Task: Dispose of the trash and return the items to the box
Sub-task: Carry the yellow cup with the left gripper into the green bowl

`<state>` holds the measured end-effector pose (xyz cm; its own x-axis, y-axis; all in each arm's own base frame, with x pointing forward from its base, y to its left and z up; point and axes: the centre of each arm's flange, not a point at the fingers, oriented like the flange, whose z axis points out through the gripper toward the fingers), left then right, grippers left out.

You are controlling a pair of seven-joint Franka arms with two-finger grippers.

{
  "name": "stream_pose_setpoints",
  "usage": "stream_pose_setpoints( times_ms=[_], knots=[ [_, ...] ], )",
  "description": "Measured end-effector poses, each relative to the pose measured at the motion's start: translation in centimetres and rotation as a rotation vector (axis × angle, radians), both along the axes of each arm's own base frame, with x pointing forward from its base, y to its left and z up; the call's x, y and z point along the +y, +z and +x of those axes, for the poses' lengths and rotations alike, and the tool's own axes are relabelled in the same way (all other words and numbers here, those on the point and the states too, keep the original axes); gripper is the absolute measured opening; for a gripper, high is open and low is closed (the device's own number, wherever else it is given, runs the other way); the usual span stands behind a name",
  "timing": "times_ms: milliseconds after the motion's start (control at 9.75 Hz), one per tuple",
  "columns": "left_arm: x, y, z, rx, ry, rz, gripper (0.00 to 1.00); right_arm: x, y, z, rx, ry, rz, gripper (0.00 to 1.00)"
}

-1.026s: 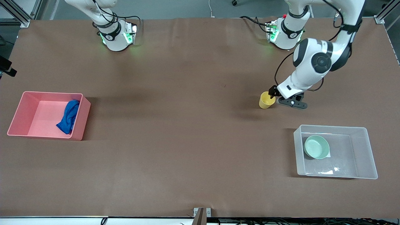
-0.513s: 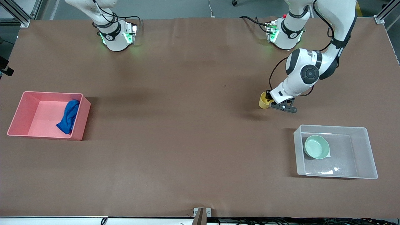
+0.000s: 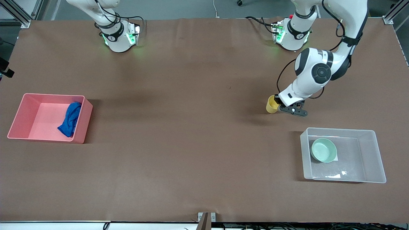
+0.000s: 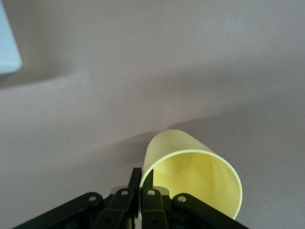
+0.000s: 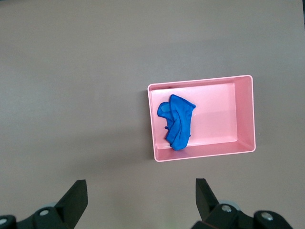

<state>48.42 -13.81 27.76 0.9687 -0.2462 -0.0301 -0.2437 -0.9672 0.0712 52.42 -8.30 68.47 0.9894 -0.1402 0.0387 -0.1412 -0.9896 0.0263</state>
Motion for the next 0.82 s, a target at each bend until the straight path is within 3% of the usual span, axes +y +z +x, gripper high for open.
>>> stream_pose_setpoints(
  times_ms=[205, 410, 821],
  knots=[
    [4.0, 6.0, 4.7, -0.038, 0.075, -0.003, 0.03, 0.0, 0.0, 0.0, 0.000, 0.001, 0.000, 1.00],
    [9.8, 10.4, 10.5, -0.124, 0.160, -0.007, 0.03, 0.1, 0.0, 0.0, 0.000, 0.008, 0.000, 1.00],
    [17.6, 7.6, 20.1, -0.086, 0.178, 0.026, 0.03, 0.1, 0.0, 0.0, 0.001, 0.023, -0.001, 1.00]
  ],
)
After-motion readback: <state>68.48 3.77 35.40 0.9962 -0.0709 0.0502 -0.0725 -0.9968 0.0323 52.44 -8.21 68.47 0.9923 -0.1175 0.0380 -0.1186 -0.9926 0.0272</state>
